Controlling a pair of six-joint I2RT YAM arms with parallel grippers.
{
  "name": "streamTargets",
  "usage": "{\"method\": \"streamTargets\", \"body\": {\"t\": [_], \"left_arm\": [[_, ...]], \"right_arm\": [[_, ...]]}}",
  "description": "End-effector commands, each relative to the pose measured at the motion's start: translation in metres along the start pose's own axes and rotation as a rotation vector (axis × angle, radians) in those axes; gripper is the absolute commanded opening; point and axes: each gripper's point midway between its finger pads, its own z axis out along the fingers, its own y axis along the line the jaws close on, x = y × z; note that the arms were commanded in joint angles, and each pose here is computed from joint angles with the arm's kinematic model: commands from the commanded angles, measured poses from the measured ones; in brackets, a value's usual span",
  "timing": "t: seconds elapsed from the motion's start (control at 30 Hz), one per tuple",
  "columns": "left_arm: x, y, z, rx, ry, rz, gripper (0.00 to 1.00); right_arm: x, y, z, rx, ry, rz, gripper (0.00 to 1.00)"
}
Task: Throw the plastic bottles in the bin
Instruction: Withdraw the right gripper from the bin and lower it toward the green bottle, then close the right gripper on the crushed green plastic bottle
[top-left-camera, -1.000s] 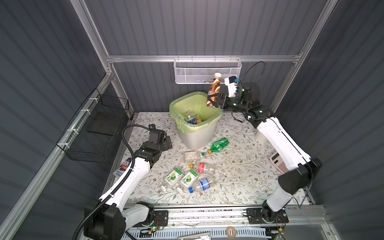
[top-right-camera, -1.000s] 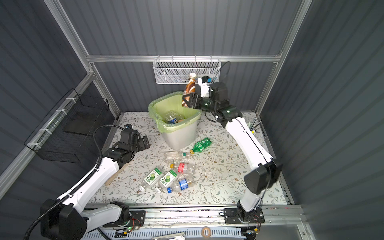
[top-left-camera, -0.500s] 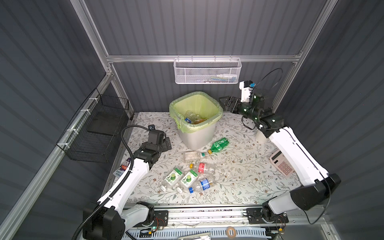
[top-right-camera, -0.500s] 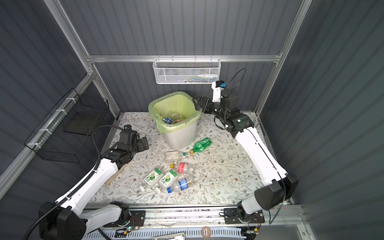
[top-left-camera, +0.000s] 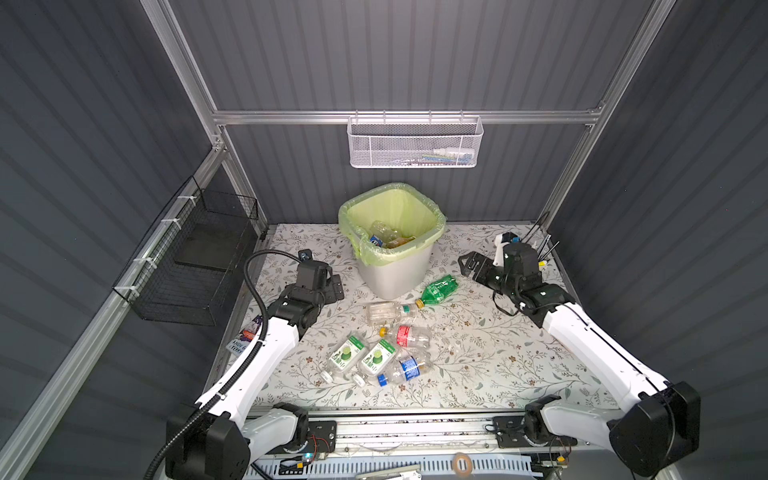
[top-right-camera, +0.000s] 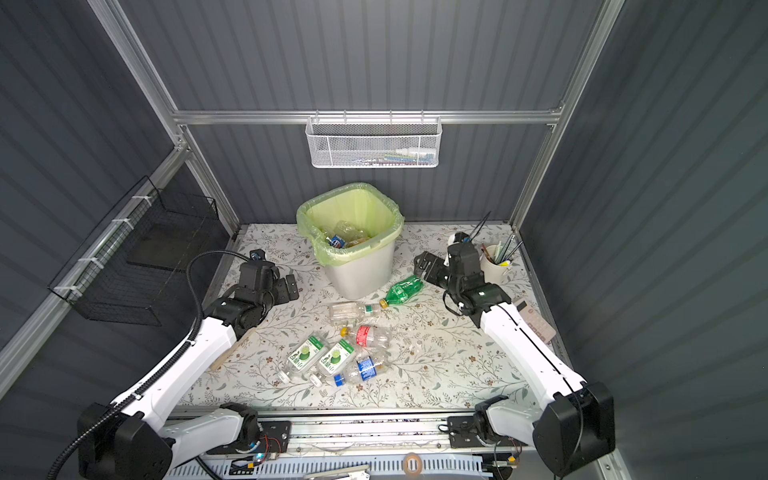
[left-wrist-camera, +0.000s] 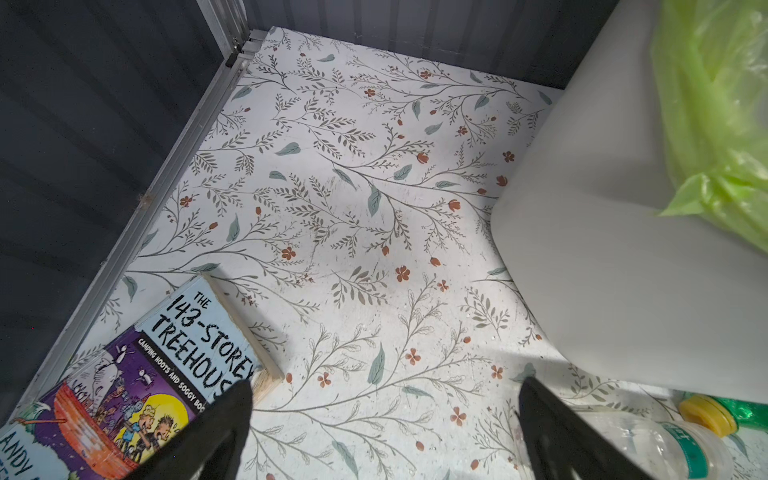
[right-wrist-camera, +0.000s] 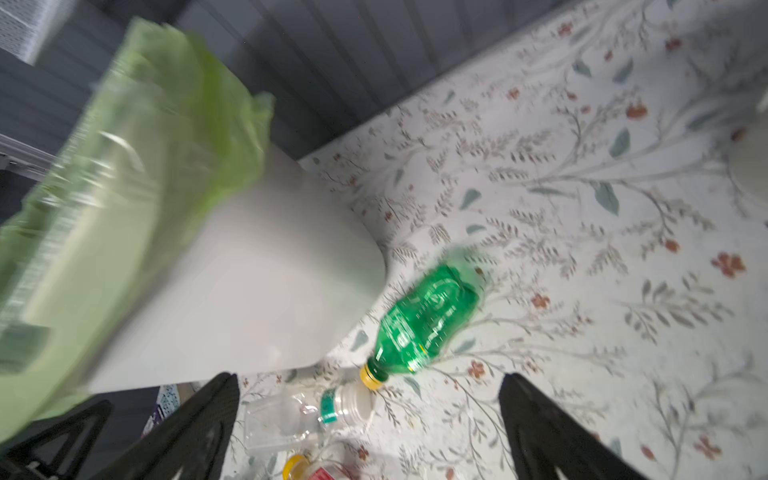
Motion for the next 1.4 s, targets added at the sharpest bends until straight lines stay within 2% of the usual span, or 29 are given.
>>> {"method": "streamTargets", "body": {"t": [0.0, 0.13, 0.3, 0.47, 0.67, 0.97, 1.1, 1.23, 1.37], "left_arm": [[0.002, -0.003, 0.001, 0.013, -0.002, 0.022, 1.0], [0.001, -0.003, 0.002, 0.012, 0.0, 0.025, 1.0], [0.005, 0.001, 0.003, -0.01, 0.008, 0.036, 1.0], [0.005, 0.003, 0.004, -0.022, 0.01, 0.043, 1.0], [0.008, 0.008, 0.005, -0.052, 0.019, 0.05, 1.0], [0.01, 0.01, 0.011, -0.074, 0.028, 0.06, 1.0], [0.011, 0.013, 0.012, -0.093, 0.03, 0.066, 1.0], [0.012, 0.017, 0.011, -0.112, 0.029, 0.074, 1.0], [0.014, 0.021, 0.01, -0.131, 0.027, 0.077, 1.0]], "right_arm": [[0.009, -0.011, 0.013, 0.002, -0.01, 0.128, 0.99], [0.038, -0.029, 0.042, 0.039, 0.073, 0.233, 0.99], [0.06, -0.033, 0.081, 0.004, 0.133, 0.371, 0.98], [0.071, -0.031, 0.113, 0.046, 0.184, 0.401, 0.99], [0.091, -0.041, 0.135, 0.133, 0.225, 0.441, 0.99], [0.097, -0.047, 0.156, 0.214, 0.219, 0.394, 0.96], [0.096, -0.05, 0.163, 0.256, 0.237, 0.317, 0.92], [0.1, -0.051, 0.17, 0.254, 0.276, 0.247, 0.79], [0.107, -0.06, 0.17, 0.27, 0.296, 0.219, 0.76]]}}
